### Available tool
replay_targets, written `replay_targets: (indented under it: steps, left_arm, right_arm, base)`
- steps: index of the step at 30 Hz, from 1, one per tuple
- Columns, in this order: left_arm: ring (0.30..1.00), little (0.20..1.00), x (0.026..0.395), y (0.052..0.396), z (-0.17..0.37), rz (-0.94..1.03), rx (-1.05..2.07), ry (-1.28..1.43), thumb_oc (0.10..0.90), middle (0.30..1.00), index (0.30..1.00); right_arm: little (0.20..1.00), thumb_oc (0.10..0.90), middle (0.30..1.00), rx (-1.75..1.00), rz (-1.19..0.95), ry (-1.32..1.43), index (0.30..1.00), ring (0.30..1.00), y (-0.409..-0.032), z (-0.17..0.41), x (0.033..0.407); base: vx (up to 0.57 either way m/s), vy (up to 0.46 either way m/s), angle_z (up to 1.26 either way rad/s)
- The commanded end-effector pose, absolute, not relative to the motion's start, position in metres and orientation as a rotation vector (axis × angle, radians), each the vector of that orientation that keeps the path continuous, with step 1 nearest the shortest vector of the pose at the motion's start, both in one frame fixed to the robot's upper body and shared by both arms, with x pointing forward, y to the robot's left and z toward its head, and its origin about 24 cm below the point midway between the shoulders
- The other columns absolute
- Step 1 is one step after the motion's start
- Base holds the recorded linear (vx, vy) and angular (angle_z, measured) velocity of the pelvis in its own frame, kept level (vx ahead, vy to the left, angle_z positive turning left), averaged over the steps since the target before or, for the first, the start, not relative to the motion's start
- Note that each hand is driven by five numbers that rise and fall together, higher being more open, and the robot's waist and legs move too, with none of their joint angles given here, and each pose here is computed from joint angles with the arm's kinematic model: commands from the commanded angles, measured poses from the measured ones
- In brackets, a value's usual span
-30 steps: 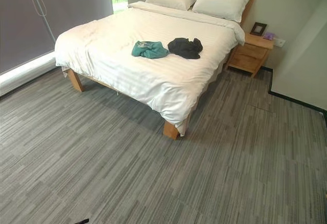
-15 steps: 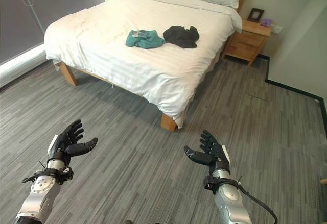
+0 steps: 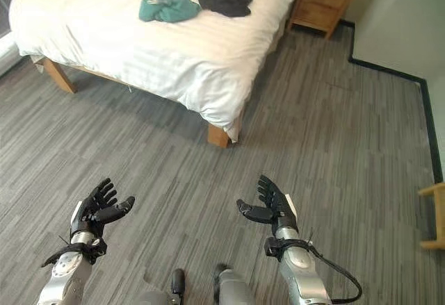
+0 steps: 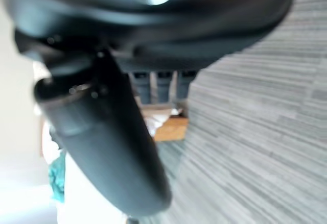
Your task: Pick up bed clothes into laundry basket.
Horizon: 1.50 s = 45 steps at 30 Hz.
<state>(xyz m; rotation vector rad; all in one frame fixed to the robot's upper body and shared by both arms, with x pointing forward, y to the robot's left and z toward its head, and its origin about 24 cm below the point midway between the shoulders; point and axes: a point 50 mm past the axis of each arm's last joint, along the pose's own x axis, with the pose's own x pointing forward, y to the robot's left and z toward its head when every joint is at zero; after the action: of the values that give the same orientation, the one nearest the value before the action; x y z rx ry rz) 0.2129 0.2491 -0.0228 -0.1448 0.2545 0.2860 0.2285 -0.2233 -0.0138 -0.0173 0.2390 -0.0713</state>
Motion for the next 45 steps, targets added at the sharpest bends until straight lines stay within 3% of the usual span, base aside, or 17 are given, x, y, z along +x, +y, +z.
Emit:
replay_targets:
  steps: [1, 8, 15, 25, 29, 39, 45]
  left_arm:
    - [0.900, 0.900, 0.238, 0.267, 0.038, 0.269, -0.072, -0.049, 0.800, 0.900, 0.900]
    - [0.900, 0.900, 0.243, 0.262, 0.046, 0.254, -0.101, -0.094, 0.800, 0.900, 0.900]
    - [0.900, 0.900, 0.244, 0.261, 0.070, 0.237, -0.198, -0.223, 0.800, 0.900, 0.900]
    - [0.900, 0.900, 0.195, 0.307, 0.110, 0.456, -0.041, -0.417, 0.800, 0.900, 0.900]
    - [0.900, 0.900, 0.201, 0.310, 0.142, 0.525, -0.062, -0.592, 0.800, 0.900, 0.900]
    - [0.900, 0.900, 0.220, 0.297, 0.154, 0.415, -0.084, -0.644, 0.800, 0.900, 0.900]
    - [0.900, 0.900, 0.200, 0.308, 0.119, 0.447, -0.186, -0.510, 0.800, 0.900, 0.900]
  right_arm:
    - [0.900, 0.800, 0.900, -0.037, -0.092, 0.054, 0.900, 0.900, -0.226, 0.019, 0.245]
    - [0.900, 0.800, 0.900, -0.070, -0.077, 0.060, 0.900, 0.900, -0.233, 0.020, 0.240]
    - [0.900, 0.800, 0.900, -0.134, -0.041, -0.125, 0.900, 0.900, -0.243, 0.073, 0.271]
    - [0.900, 0.800, 0.900, -0.151, 0.021, -0.206, 0.900, 0.900, -0.229, 0.088, 0.267]
    - [0.900, 0.800, 0.900, -0.126, 0.041, -0.207, 0.900, 0.900, -0.222, 0.083, 0.256]
    - [0.900, 0.800, 0.900, -0.405, -0.143, -0.419, 0.900, 0.900, -0.297, 0.165, 0.241]
    - [0.900, 0.800, 0.900, -0.641, -0.207, -0.416, 0.900, 0.900, -0.338, 0.218, 0.249]
  base:
    - [0.61, -0.263, -0.14]
    - [0.54, -0.296, 0.54]
    - [0.48, -0.398, -0.29]
    - [0.72, -0.057, -0.20]
    - [0.77, 0.256, -0.18]
    - [0.39, -0.151, 1.21]
    - [0.15, -0.137, 0.34]
